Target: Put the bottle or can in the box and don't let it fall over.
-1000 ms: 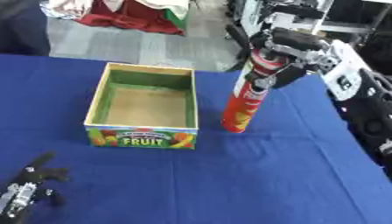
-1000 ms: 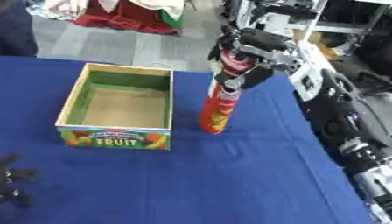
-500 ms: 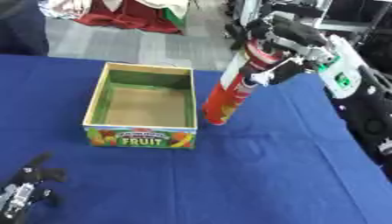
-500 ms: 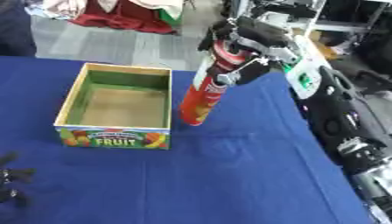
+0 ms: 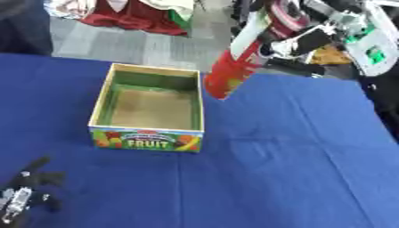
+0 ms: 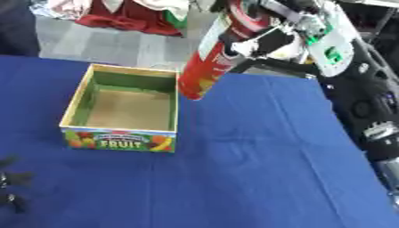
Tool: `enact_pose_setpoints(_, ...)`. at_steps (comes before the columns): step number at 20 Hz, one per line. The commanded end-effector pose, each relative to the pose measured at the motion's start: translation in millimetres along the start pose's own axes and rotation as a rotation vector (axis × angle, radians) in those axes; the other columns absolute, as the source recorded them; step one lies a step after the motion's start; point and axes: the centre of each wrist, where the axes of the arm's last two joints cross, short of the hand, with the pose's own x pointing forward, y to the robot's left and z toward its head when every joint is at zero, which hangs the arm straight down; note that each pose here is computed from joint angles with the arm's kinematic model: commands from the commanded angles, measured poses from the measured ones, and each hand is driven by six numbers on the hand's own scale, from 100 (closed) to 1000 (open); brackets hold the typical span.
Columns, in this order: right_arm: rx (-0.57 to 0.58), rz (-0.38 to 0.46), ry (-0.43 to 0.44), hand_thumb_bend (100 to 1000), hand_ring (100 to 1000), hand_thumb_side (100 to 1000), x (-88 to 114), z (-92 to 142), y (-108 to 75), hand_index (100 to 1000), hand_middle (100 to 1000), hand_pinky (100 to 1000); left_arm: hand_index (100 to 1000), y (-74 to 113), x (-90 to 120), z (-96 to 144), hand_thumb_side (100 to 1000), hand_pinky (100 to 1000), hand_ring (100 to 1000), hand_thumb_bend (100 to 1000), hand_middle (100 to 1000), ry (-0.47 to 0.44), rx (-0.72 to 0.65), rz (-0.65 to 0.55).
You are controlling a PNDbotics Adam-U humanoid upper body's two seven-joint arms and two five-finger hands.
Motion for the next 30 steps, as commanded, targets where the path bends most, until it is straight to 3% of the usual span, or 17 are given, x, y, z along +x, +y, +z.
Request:
enact_pose_setpoints(1,-0.032,0.024,-0.013,100,112,200,-2.7,-6.9,-19.6,301,177,100,970,2.2,9.9,-7.3,850,453,841,100,561,-0.039,-0.024,-0.015)
enact_pose_setpoints(8,0.087,-0.039,-0.006,100,190,198,-4.6,-21.0,14.2,391,242,100,970,-2.7,18.1,-19.8,847,453,841,100,561,-0.079,-0.069,-0.001)
enact_pose_setpoints(9,0.111,-0.050,0.000,100,307,201,-4.9,-21.2,20.8,508,348,112,969,-3.5,19.3,-21.4,842,453,841,100,561,-0.085,-0.075,0.001)
enact_pose_setpoints(10,0.143,-0.061,0.009,100,357,204,-5.5,-20.4,27.9,553,393,181,969,-4.4,20.5,-22.9,841,453,841,100,561,-0.092,-0.082,0.004)
enact_pose_setpoints(11,0.180,-0.065,0.016,100,682,202,-5.9,-19.8,33.4,846,671,668,969,-4.8,21.3,-23.8,842,453,841,100,560,-0.096,-0.086,0.006)
enact_pose_setpoints(13,0.242,-0.057,0.013,100,947,224,-4.3,-22.8,38.9,1000,938,967,969,-5.2,21.6,-24.5,847,452,841,100,560,-0.097,-0.090,0.010)
enact_pose_setpoints(15,0.259,-0.057,0.001,100,1000,316,-1.8,-25.9,41.0,1000,1000,1000,969,-5.6,21.1,-24.5,848,452,841,100,560,-0.094,-0.092,0.010)
enact_pose_setpoints(20,0.213,-0.103,-0.030,100,1000,353,1.9,-29.4,41.1,1000,1000,1000,969,-6.6,20.5,-24.4,850,452,842,100,560,-0.091,-0.097,0.009)
enact_pose_setpoints(25,0.115,-0.151,-0.073,100,1000,298,5.3,-32.0,31.0,1000,1000,1000,969,-6.9,18.8,-22.6,853,451,842,100,560,-0.084,-0.094,0.010)
enact_pose_setpoints(27,0.050,-0.173,-0.082,100,991,194,5.5,-28.5,24.0,1000,1000,1000,969,-6.6,16.1,-20.0,860,451,843,100,560,-0.072,-0.087,0.011)
enact_pose_setpoints(30,-0.041,-0.204,-0.092,100,975,148,10.9,-18.7,9.5,1000,985,1000,969,-5.9,11.5,-15.1,863,451,843,100,559,-0.051,-0.073,0.009)
